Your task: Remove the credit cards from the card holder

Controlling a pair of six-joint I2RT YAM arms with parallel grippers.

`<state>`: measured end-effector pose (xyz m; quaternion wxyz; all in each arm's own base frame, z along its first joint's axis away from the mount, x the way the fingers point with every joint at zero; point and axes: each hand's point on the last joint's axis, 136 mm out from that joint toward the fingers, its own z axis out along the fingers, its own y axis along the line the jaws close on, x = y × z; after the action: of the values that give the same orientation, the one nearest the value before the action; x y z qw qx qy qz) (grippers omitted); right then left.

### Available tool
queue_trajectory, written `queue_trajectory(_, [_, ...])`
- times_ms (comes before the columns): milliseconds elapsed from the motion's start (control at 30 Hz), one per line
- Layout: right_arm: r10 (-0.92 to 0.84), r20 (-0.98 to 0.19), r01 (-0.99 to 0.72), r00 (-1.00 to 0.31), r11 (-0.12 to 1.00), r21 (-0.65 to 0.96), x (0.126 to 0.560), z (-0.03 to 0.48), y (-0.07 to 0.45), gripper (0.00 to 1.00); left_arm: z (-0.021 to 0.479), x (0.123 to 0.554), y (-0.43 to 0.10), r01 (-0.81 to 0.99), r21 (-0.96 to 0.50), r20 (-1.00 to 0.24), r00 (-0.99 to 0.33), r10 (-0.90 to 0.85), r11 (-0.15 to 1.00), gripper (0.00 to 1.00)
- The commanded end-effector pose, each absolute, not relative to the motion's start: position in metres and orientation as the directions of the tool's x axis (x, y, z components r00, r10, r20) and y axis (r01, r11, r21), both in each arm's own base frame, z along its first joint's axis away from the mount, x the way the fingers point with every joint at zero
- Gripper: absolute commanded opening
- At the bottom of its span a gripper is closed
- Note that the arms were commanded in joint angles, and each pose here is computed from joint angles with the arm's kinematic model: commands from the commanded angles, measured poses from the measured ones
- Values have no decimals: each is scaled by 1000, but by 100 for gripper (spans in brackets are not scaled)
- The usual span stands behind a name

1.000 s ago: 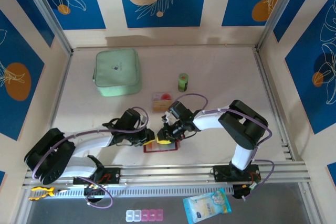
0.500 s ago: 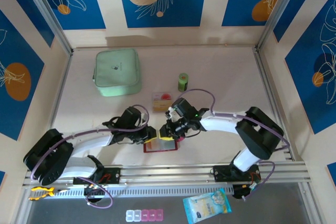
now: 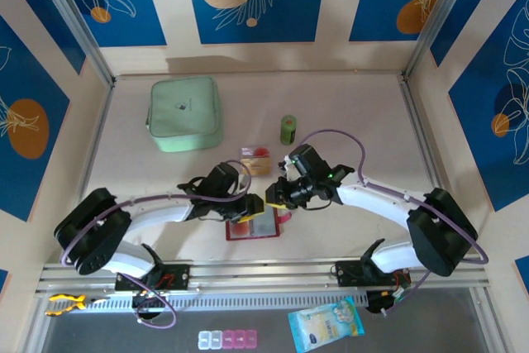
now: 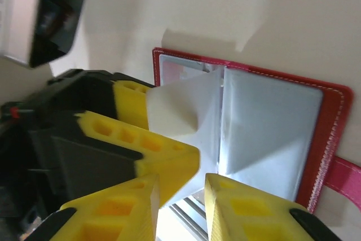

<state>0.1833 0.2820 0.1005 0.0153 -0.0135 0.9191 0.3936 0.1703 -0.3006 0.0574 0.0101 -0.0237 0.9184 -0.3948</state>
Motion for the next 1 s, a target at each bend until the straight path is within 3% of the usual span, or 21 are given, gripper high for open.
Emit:
queue_trajectory(0, [-8, -17, -18, -1000, 717, 697, 175, 94, 268, 30, 65, 173, -321, 3, -755, -15, -1000, -12, 656, 53])
queue_trajectory(333, [-2, -23, -17, -1000, 720, 693, 173, 96, 264, 30, 63, 175, -322, 8, -745, -22, -1000, -13, 667, 55])
queue_trajectory(733, [-38, 13, -18, -999, 704, 710, 172, 88, 285, 25, 67, 179, -275, -13, -690, -80, -992, -94, 724, 44])
queue_trajectory(967, [-97, 44, -38, -994, 706, 707, 165, 76, 309, 22, 61, 175, -240, -70, -668, -74, -984, -160, 741, 33])
